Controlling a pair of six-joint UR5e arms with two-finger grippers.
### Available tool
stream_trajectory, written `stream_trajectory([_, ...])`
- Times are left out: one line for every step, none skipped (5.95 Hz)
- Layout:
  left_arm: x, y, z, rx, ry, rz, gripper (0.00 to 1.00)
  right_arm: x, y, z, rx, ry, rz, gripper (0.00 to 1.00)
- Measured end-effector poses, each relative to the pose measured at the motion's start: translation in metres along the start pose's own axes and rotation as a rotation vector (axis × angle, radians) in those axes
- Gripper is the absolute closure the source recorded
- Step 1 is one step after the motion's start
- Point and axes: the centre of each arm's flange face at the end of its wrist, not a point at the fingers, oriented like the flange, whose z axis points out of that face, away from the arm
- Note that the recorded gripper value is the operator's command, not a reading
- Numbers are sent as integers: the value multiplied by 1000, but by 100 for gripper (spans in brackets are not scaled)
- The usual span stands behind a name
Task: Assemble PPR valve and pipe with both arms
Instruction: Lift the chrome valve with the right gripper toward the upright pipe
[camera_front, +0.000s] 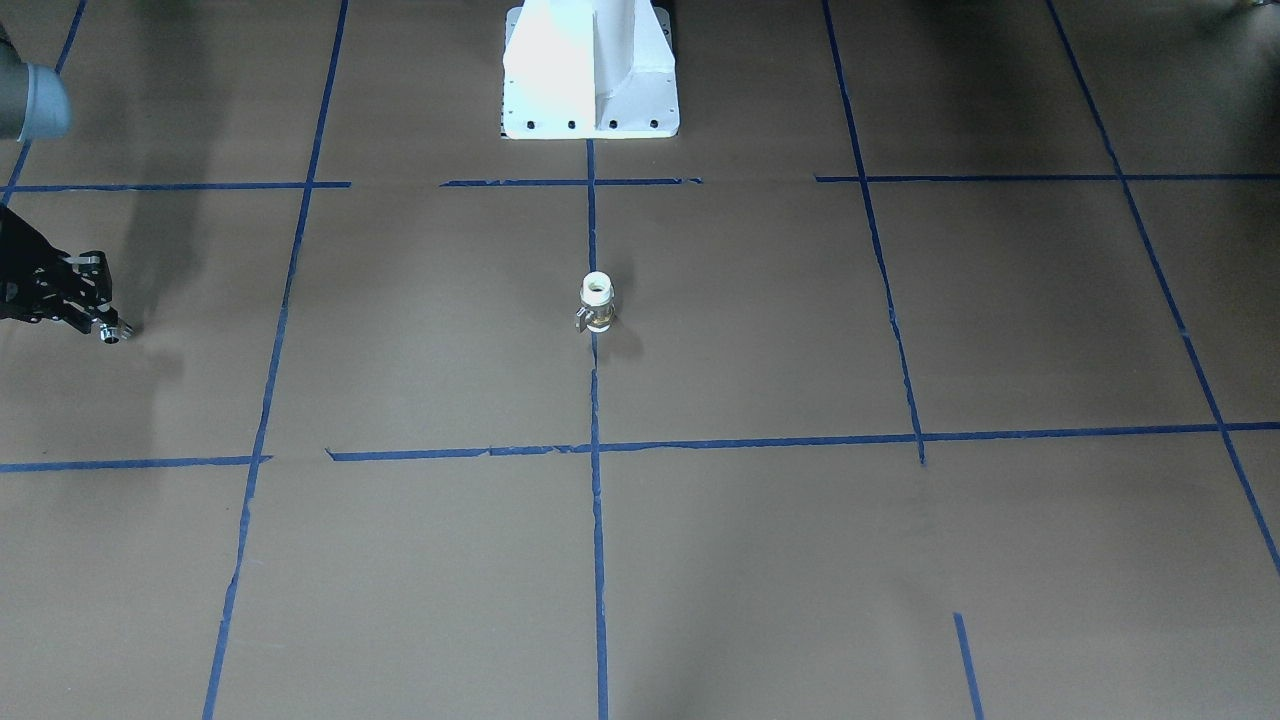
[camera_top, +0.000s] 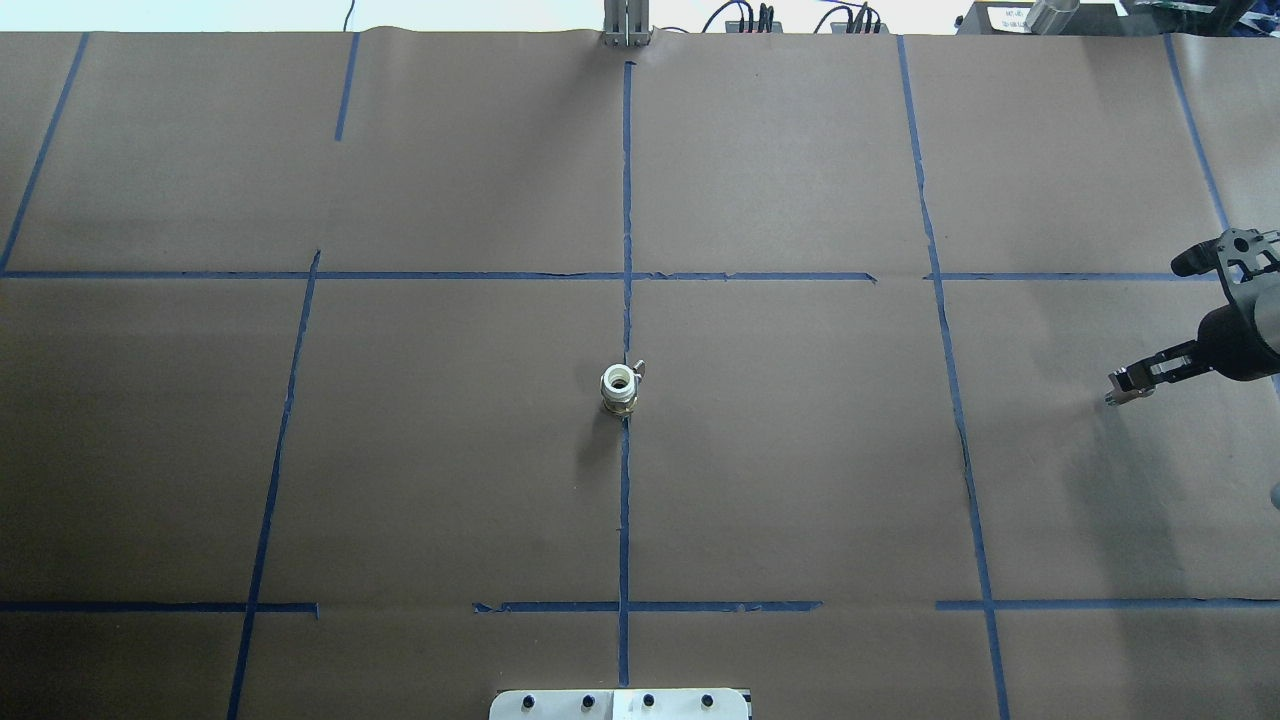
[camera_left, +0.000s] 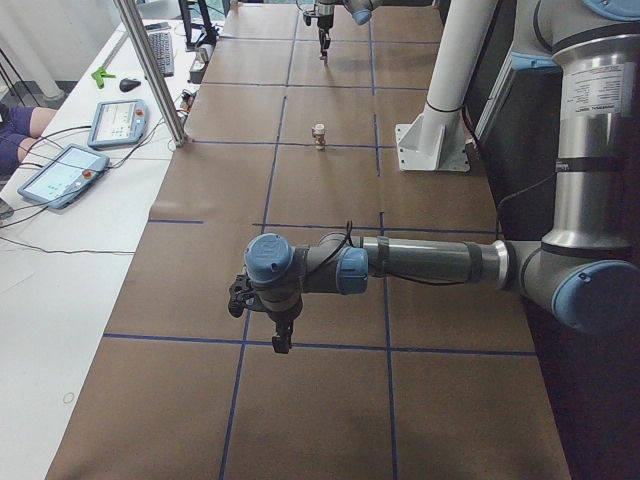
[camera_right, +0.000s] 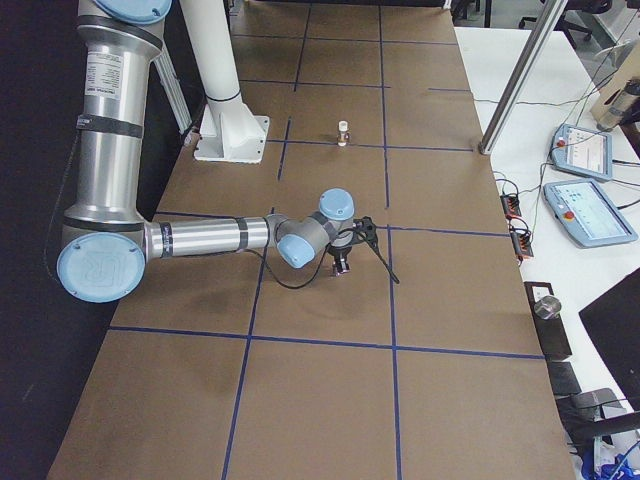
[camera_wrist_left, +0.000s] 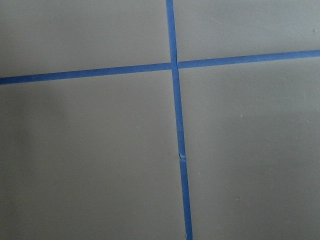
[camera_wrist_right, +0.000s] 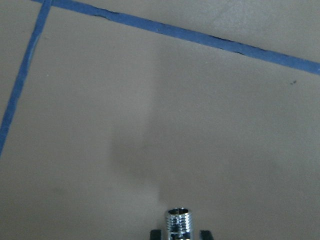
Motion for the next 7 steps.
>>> stream_trajectory([0, 0, 0, 0, -2, 0, 0, -18, -13, -13, 17, -14, -5, 100])
stream_trajectory([-1, 1, 0, -2, -10, -2, 0, -45, -36, -28, 26, -23, 10, 100])
stream_trajectory([-4, 2, 1, -5, -31, -15, 0, -82, -65, -48, 27, -29, 52, 100])
stream_trajectory([-5, 2, 0, -4, -50, -34, 0, -134, -91, -65, 24, -46, 101, 100])
stream_trajectory([-4, 0, -2, -1, -55, -43, 0, -203, -114, -72, 9, -81, 152, 100])
stream_trajectory([-3, -1, -2, 0, -55, -44, 0, -287, -135, -77, 3, -93, 214, 100])
stream_trajectory([-2, -2, -2, 0, -54, -43, 0, -372, -148, -84, 11, -70, 267, 100])
